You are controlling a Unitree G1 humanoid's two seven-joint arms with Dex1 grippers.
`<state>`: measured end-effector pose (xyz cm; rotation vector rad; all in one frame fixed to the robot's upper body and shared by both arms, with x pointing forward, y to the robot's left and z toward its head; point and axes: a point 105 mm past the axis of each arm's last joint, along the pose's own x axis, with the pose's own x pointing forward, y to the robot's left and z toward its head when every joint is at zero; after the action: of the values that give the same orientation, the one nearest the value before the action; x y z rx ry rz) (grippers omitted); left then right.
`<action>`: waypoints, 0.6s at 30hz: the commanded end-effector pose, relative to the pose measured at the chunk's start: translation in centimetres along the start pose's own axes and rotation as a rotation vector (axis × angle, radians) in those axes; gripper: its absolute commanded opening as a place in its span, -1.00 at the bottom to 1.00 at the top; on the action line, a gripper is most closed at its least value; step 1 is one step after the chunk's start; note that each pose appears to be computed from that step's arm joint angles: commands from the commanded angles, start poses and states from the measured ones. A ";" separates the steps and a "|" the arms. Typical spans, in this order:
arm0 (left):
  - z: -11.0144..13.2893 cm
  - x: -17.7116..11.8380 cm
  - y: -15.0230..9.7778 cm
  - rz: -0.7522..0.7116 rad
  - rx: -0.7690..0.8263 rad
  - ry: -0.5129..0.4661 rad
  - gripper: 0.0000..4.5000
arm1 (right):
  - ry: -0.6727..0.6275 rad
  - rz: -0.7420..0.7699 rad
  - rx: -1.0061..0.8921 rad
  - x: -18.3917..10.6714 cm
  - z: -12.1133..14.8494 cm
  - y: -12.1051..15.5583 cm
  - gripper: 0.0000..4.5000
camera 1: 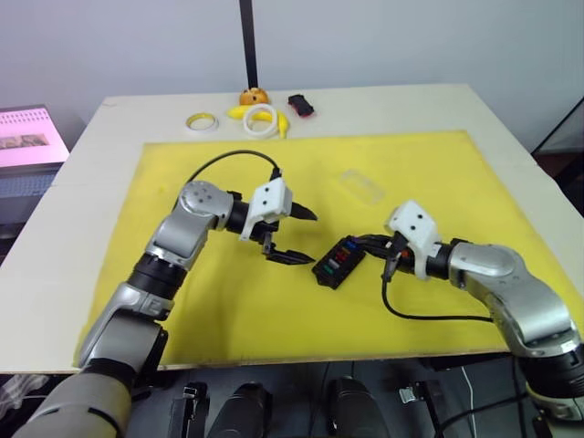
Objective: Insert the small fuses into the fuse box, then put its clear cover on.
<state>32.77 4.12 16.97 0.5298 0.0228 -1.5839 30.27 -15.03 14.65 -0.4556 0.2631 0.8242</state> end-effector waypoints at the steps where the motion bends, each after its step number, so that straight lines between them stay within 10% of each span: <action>1: 0.8 -0.3 0.0 0.017 0.037 -0.016 1.00 | 0.014 0.026 -0.007 0.1 0.4 0.5 -0.99; 18: 0.7 -0.3 -0.1 0.029 0.029 -0.022 1.00 | 0.072 0.020 0.011 0.4 0.6 0.3 -0.99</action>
<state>32.55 4.12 16.57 0.5203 0.0210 -1.5713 30.64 -14.62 14.84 -0.4705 0.3358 0.8109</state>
